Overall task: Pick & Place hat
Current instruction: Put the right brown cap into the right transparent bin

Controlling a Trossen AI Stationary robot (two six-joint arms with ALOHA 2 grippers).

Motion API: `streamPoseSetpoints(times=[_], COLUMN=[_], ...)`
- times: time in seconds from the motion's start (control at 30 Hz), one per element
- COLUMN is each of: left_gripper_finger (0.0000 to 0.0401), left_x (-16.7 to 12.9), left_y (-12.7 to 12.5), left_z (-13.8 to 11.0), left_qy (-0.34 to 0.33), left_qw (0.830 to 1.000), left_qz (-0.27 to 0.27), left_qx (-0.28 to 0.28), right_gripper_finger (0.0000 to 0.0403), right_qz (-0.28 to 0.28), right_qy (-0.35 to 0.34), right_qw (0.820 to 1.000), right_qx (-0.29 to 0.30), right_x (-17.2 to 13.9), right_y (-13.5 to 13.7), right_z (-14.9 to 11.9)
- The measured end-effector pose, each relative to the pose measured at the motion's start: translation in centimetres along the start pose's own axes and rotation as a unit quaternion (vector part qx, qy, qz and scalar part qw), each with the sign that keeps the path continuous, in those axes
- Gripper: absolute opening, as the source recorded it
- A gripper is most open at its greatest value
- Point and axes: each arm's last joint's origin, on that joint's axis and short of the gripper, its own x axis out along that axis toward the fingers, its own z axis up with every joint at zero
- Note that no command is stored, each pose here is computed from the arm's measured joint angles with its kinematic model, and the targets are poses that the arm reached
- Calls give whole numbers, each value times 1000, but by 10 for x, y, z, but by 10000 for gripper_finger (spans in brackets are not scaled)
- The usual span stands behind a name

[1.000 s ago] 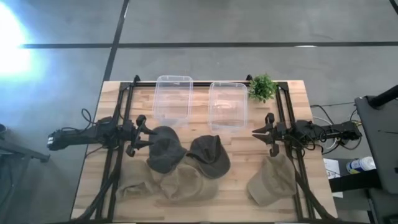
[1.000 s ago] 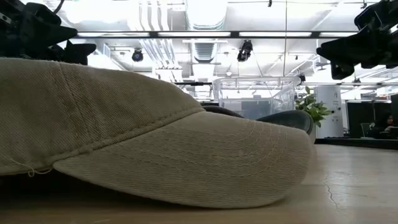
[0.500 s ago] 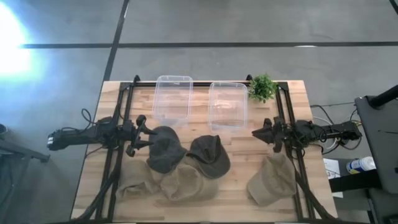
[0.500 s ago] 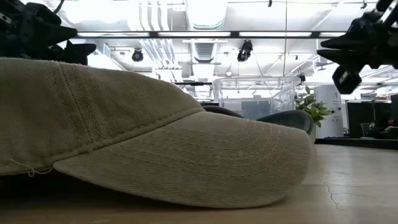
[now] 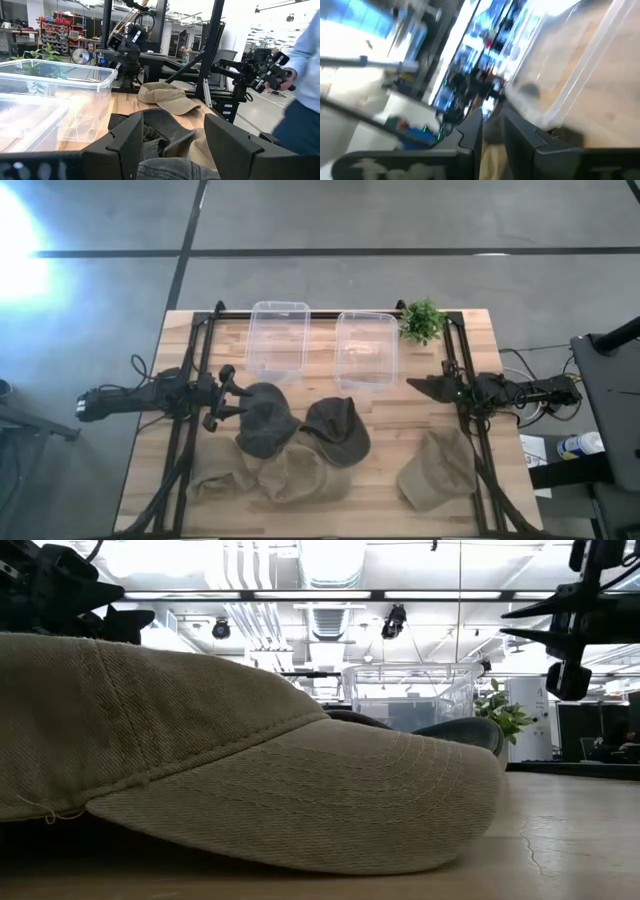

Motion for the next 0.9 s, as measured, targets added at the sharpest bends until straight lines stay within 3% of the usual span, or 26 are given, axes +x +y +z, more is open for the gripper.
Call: streamPoseSetpoints(times=[0.1,0.2,0.33,0.43,0.53,0.67,0.8,0.9], left_gripper_finger=[204,204,204,204,204,204,204,204], left_x=[0,0,0,0,0,0,0,0], left_y=[0,0,0,0,0,0,0,0], left_z=[0,0,0,0,0,0,0,0], left_qy=[0,0,0,0,0,0,0,0], left_qw=[1000,1000,1000,1000,1000,1000,1000,1000], left_qz=[0,0,0,0,0,0,0,-1], left_qx=[0,0,0,0,0,0,0,0], right_gripper_finger=[68,68,68,68,68,68,68,68], right_qz=[9,9,-18,-67,-131,-258,-364,-403], right_qy=[-1,52,137,216,306,391,476,534], right_qw=[1000,996,978,958,926,872,790,735], right_qx=[0,74,157,179,177,144,129,108], right_x=[0,1,4,6,9,13,19,24], right_y=[2,0,-3,2,21,48,72,86], right_z=[1,-4,-13,-19,-22,-22,-25,-31])
